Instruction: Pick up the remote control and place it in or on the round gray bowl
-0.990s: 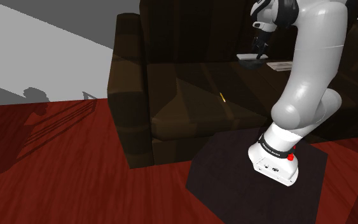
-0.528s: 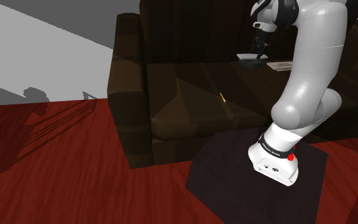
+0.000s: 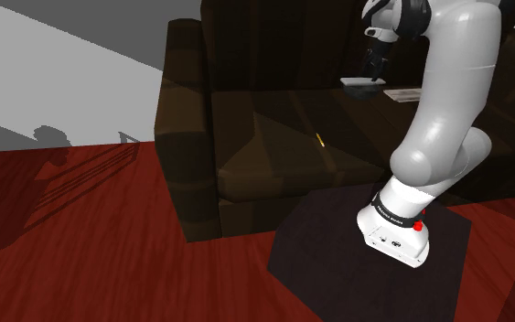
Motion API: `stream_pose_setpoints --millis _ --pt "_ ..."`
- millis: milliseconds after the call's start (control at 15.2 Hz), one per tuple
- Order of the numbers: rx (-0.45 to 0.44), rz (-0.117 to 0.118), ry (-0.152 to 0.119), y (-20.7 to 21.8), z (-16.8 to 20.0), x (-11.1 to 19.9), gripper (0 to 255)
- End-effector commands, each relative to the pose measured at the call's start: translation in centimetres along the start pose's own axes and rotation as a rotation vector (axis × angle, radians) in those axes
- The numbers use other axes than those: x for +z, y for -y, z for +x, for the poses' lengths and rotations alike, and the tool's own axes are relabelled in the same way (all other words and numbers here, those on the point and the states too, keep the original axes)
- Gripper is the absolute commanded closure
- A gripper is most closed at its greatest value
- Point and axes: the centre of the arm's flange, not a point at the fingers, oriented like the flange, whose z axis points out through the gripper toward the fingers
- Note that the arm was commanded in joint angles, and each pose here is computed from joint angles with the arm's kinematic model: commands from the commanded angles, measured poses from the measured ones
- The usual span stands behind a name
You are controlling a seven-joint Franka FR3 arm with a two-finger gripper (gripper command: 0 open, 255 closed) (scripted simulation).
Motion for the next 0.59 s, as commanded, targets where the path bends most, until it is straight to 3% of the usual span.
stream_pose_setpoints --millis 0,528 --pt "0.0 0.0 -0.001 0.2 0.0 -2.2 0" --pt "0.0 0.0 -0.001 0.2 0.0 -3.3 0"
